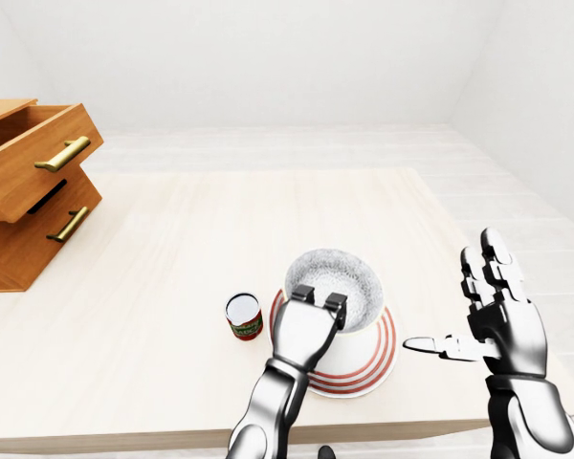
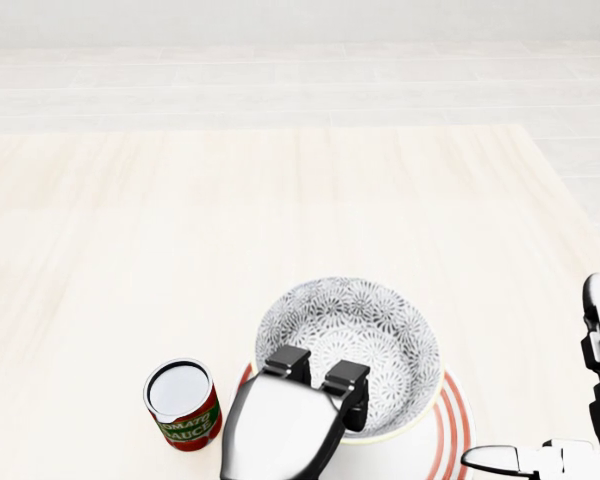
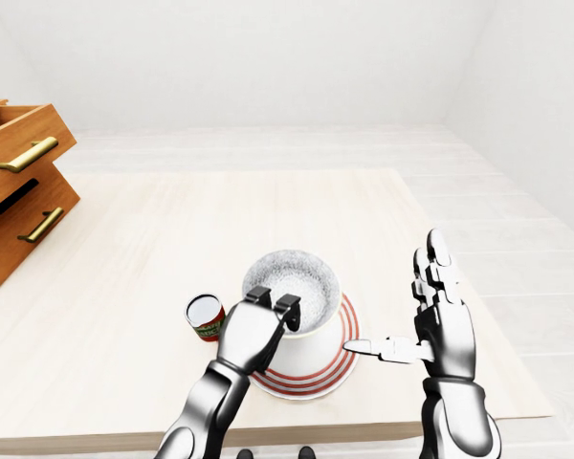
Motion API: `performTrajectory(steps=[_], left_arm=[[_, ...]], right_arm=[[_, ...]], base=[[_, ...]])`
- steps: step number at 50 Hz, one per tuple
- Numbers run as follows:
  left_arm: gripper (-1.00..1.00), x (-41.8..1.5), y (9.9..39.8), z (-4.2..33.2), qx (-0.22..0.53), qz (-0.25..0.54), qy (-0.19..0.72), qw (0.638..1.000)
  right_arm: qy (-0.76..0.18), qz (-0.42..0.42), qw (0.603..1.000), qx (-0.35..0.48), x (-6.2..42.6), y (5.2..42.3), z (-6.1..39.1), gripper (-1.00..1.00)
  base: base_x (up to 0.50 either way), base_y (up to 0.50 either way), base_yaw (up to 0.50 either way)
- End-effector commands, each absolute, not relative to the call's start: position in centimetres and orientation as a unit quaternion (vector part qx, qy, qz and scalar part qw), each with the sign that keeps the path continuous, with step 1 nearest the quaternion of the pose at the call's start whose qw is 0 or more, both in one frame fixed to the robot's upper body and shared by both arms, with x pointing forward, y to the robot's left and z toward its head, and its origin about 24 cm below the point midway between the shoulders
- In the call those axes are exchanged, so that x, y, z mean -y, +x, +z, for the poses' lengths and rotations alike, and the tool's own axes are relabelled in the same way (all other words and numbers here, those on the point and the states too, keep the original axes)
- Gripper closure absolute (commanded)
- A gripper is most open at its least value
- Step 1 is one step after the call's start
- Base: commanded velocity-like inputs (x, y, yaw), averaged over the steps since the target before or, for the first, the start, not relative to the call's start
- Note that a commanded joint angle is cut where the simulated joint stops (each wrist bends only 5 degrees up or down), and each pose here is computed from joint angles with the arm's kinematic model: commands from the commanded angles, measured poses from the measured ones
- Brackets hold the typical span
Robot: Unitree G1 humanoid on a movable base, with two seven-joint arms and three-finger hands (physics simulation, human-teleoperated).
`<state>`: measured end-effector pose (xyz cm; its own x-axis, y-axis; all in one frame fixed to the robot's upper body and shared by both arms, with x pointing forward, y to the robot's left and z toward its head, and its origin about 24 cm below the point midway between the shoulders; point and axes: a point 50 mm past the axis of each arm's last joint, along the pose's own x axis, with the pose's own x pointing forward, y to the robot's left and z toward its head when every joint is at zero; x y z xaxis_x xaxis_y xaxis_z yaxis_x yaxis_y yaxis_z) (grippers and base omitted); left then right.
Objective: Put the bowl on the plate.
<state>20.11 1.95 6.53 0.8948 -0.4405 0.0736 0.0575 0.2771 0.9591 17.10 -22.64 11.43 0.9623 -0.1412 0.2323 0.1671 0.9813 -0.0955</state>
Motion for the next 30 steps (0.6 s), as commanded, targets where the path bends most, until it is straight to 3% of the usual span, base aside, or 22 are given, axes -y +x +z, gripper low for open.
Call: performTrajectory(steps=[1, 30], left_arm=[[1.0, -2.1, 19.9, 6.6, 0.175, -0.146, 0.582, 0.78], [1.0, -2.0, 19.2, 5.7, 0.179, -0.148, 0.587, 0.775]], right_arm=[[-0.062, -0.076, 0.988, 0.119, 22.5, 16.9, 11.8, -1.0], [-0.061, -0.076, 0.988, 0.116, 22.6, 16.8, 11.7, -1.0]], base=[[0.0, 0.0, 0.0], [0.0, 0.0, 0.0]])
